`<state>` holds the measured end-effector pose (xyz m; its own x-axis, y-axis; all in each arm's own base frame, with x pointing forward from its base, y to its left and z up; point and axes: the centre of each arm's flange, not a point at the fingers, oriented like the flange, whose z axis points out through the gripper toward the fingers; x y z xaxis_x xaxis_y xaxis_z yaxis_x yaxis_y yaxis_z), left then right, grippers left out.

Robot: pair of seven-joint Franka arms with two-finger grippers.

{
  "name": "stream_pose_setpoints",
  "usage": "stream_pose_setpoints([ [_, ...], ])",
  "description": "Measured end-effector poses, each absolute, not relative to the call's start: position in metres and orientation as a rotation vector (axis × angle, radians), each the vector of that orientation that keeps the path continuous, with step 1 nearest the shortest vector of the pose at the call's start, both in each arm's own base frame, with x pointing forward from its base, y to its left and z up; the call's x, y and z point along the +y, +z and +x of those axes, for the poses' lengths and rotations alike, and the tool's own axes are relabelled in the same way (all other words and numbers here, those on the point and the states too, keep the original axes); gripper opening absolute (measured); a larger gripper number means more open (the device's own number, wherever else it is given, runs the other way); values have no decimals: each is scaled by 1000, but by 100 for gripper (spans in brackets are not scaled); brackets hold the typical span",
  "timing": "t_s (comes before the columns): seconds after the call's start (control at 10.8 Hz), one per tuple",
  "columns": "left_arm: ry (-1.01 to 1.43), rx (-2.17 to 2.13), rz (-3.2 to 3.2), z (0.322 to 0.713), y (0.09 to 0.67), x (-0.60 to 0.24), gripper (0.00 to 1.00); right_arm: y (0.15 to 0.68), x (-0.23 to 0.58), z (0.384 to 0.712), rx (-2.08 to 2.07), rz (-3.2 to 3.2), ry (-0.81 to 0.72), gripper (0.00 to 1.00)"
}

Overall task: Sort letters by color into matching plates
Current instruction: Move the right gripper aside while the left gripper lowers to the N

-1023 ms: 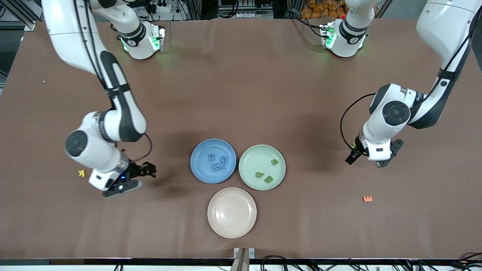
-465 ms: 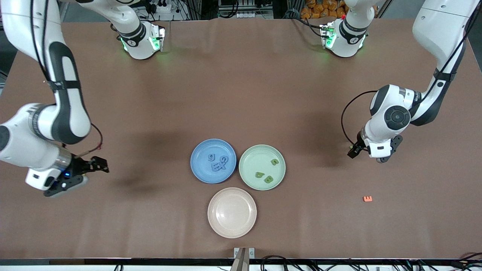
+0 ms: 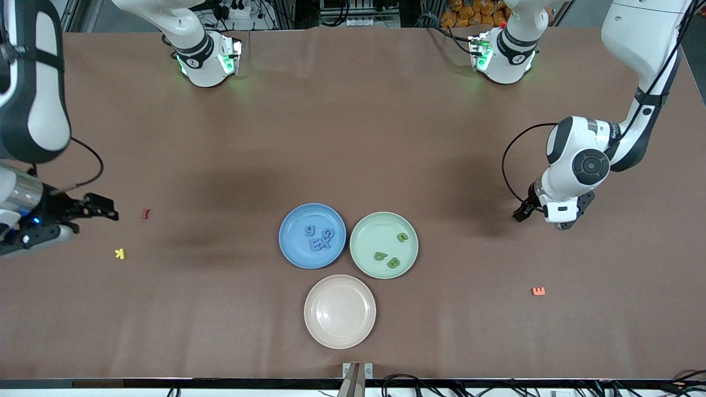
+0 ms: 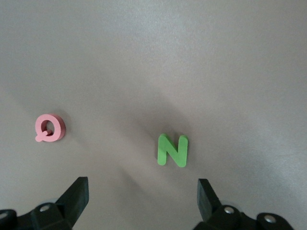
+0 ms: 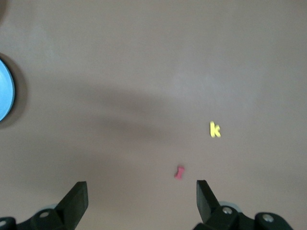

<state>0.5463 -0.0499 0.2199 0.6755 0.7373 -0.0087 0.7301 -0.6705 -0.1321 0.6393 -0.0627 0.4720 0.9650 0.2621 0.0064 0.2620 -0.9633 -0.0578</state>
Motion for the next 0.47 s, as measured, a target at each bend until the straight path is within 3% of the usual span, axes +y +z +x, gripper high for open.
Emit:
stream_pose_setpoints([
  [0.47,69,-1238,-2807,548,195,-51,100,561,-27,605,13,-3150,105,100],
])
